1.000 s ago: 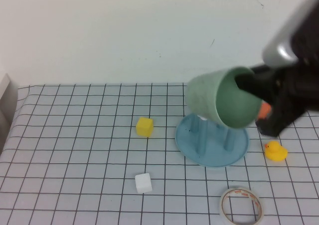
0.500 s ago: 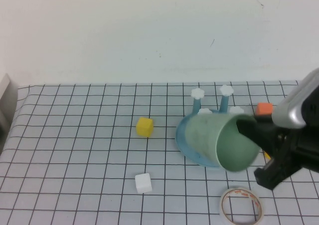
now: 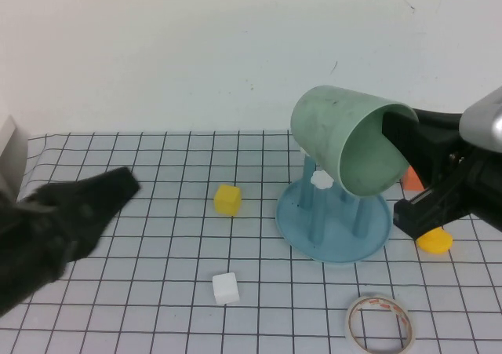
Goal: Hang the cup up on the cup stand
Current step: Adjust the cup with two arms
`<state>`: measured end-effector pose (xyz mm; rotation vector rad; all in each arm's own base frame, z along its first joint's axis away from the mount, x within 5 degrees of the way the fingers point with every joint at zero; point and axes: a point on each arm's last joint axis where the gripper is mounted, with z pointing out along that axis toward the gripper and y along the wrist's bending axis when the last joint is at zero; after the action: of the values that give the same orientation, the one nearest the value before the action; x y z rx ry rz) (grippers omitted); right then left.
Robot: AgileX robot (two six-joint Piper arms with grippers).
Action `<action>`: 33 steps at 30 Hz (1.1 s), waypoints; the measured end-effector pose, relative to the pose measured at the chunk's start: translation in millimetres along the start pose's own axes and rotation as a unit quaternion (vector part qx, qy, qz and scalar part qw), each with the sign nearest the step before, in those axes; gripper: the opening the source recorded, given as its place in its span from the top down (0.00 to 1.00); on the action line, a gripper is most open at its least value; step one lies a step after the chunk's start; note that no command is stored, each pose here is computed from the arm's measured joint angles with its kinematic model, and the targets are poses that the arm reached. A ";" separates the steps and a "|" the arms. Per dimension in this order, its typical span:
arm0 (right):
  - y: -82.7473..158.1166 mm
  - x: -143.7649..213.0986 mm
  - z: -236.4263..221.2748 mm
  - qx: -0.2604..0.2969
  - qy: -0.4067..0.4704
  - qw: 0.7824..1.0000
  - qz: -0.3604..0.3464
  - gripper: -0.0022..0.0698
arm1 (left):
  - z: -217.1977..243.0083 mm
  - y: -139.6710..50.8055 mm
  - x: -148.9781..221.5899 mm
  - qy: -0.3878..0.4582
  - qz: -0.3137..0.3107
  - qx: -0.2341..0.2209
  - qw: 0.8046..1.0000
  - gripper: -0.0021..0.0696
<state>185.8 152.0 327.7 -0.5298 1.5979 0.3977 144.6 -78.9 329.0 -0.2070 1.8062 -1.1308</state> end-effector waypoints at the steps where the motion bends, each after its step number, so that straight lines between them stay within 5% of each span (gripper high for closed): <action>1: 0.1 -0.1 0.0 -0.001 -0.001 1.000 -0.002 0.95 | 6.4 2.8 1.2 0.010 0.007 0.000 1.000 0.91; 4: 0.9 -0.7 0.0 -0.005 -0.004 1.000 -0.022 0.95 | 23.4 4.8 4.1 0.049 0.010 0.013 0.999 0.70; 8: 2.1 -1.6 0.0 -0.011 -0.009 0.999 -0.052 0.95 | 46.4 -2.5 4.1 0.114 -0.066 0.051 0.990 0.21; 11: 3.2 -2.2 -0.1 -0.017 -0.014 0.997 -0.081 0.95 | 66.4 -8.0 0.7 0.159 -0.116 0.074 0.978 0.06; 19: 9.2 4.6 10.1 -0.037 -0.016 0.981 -0.191 0.95 | 103.0 -21.4 -12.8 0.221 -0.174 0.116 0.953 0.01; 24: 16.5 7.1 24.0 -0.045 -0.072 0.949 -0.303 0.95 | 107.6 -25.9 -17.3 0.227 -0.193 0.120 0.947 0.01; 33: 28.6 11.1 43.3 -0.045 -0.174 0.913 -0.367 0.95 | 109.2 -23.7 -18.9 0.215 -0.209 0.105 0.948 0.01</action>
<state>205.4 198.4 310.9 -1.0190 0.9455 -0.0136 233.1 -147.3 347.0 -0.2365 2.0556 -1.7700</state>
